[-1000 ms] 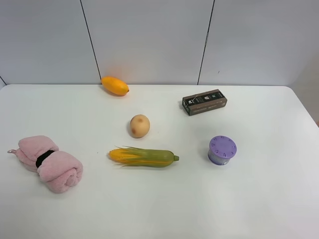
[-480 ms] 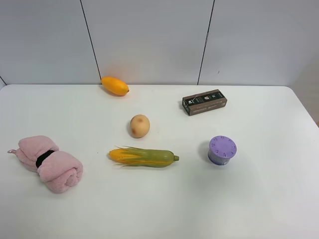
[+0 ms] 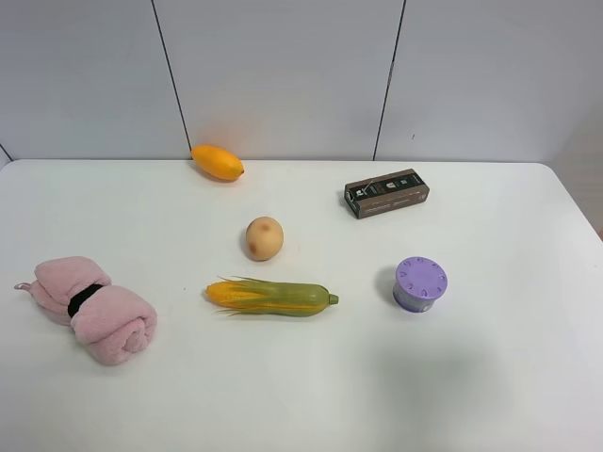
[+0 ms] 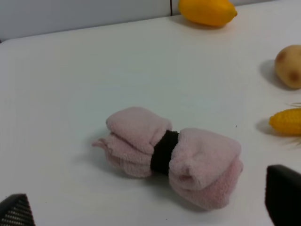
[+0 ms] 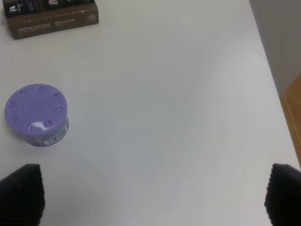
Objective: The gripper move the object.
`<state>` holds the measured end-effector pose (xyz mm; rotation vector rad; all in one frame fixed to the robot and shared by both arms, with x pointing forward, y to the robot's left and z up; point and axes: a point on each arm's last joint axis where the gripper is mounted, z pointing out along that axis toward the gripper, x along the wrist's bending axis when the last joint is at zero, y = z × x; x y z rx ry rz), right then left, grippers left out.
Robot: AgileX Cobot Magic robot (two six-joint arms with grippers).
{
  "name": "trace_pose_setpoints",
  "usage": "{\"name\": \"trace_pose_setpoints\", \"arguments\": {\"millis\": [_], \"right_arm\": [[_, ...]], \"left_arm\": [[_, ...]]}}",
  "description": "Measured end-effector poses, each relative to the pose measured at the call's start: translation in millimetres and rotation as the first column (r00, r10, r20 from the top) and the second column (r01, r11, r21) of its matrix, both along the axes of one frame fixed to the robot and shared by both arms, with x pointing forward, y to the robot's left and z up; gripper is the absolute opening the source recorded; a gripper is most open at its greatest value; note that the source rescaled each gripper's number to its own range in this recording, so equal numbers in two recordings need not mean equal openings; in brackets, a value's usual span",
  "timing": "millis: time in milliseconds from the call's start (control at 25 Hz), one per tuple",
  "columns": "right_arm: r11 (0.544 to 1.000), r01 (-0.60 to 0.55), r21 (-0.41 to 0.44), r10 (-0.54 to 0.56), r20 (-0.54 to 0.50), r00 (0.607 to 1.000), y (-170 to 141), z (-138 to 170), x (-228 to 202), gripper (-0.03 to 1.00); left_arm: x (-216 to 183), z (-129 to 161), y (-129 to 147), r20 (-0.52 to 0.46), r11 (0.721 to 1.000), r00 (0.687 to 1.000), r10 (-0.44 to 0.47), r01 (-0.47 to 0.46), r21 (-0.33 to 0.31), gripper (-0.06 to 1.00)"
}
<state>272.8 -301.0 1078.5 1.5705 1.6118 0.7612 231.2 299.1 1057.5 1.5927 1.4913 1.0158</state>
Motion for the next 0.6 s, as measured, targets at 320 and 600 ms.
{"name": "trace_pose_setpoints", "arguments": {"millis": [320, 600], "right_arm": [[0.999, 0.007, 0.033, -0.006, -0.016, 1.0, 2, -23, -17, 0.88], [0.999, -0.004, 0.034, 0.005, -0.024, 1.0, 2, -24, -18, 0.88]], "left_arm": [[0, 0, 0, 0.0, 1.0, 1.0, 0.0, 0.0, 0.0, 1.0], [0, 0, 0, 0.0, 1.0, 1.0, 0.0, 0.0, 0.0, 1.0]]}}
